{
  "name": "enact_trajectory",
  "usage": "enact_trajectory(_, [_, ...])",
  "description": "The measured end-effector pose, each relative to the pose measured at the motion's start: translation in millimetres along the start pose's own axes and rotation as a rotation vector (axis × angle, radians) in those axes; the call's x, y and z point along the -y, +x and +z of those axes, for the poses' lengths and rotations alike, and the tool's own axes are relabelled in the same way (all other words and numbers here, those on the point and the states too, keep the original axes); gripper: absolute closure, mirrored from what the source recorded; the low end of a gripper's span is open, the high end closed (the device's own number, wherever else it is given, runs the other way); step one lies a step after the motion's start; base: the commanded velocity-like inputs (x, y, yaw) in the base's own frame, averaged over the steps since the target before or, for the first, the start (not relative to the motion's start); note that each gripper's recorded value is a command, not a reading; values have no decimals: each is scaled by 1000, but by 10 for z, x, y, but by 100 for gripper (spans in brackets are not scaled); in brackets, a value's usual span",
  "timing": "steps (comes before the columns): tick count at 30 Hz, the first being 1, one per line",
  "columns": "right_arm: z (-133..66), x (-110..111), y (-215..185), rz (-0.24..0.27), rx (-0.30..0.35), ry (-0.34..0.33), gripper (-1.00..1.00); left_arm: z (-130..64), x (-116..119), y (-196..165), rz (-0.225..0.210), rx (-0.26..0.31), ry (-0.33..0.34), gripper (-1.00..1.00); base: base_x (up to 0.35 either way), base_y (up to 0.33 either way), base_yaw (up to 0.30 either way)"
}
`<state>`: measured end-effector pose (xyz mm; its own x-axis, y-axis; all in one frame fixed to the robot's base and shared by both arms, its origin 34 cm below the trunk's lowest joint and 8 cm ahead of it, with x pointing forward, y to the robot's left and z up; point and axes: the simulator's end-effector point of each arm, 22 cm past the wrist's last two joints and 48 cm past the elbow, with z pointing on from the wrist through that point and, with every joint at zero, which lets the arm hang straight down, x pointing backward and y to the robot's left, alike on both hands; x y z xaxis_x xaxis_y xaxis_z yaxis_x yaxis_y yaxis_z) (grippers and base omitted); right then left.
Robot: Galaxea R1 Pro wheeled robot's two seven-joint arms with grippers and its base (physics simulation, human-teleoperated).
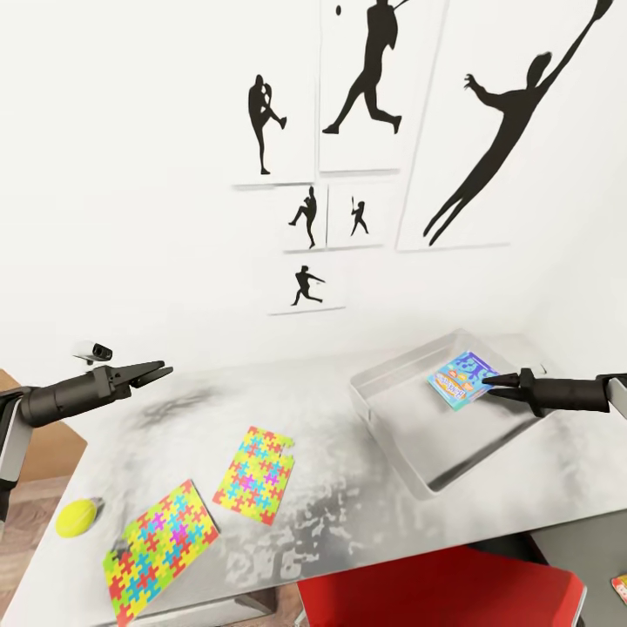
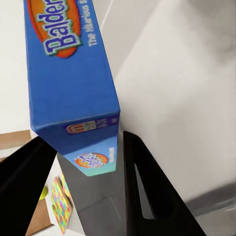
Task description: Put all the toys in the child's room - the three board games (two on the bed and one on the table), the two jigsaw puzzles on the table, and the tennis ball on the table - inside the toy box on the table in the child's room.
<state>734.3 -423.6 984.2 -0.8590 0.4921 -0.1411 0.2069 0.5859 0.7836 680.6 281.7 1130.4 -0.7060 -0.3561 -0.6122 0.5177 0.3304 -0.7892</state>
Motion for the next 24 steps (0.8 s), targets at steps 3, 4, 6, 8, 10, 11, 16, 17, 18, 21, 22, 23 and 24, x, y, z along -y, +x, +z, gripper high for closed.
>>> enact_trajectory(3, [18,24,5,3,-3,2,100,4,-25,13,-4,-2,-2,-100,0,0,0])
enact_trajectory(4, [24,32,7,4,-4,3,100,6,-34,17,-6,-2,-2,-100,0,0,0])
enact_trajectory(6, [36,49,10,6,-6,5,100,9,-49,22,-8,-3,-3,-100,0,0,0])
enact_trajectory(8, [48,67,15,9,-8,7,100,11,-65,27,-10,-3,-4,-100,0,0,0])
enact_trajectory(10, [56,86,17,11,-10,9,100,13,-82,34,-13,-4,-6,-100,0,0,0])
enact_trajectory(11, [61,95,20,12,-11,11,100,14,-90,38,-14,-4,-6,-100,0,0,0])
enact_trajectory(16, [91,130,26,16,-15,13,100,21,-132,59,-21,-7,-9,-100,0,0,0])
enact_trajectory(17, [99,134,27,16,-16,14,100,23,-140,64,-23,-8,-10,-100,0,0,0])
enact_trajectory(18, [105,138,27,17,-16,14,100,24,-149,69,-24,-8,-10,-100,0,0,0])
enact_trajectory(21, [117,157,25,17,-18,16,100,27,-174,81,-29,-9,-12,-100,0,0,0])
enact_trajectory(22, [120,164,24,17,-18,17,100,29,-182,86,-30,-10,-13,-100,0,0,0])
enact_trajectory(23, [124,170,24,18,-19,17,100,30,-191,90,-31,-11,-13,-100,0,0,0])
enact_trajectory(24, [129,178,25,18,-20,18,100,31,-199,95,-33,-11,-14,-100,0,0,0])
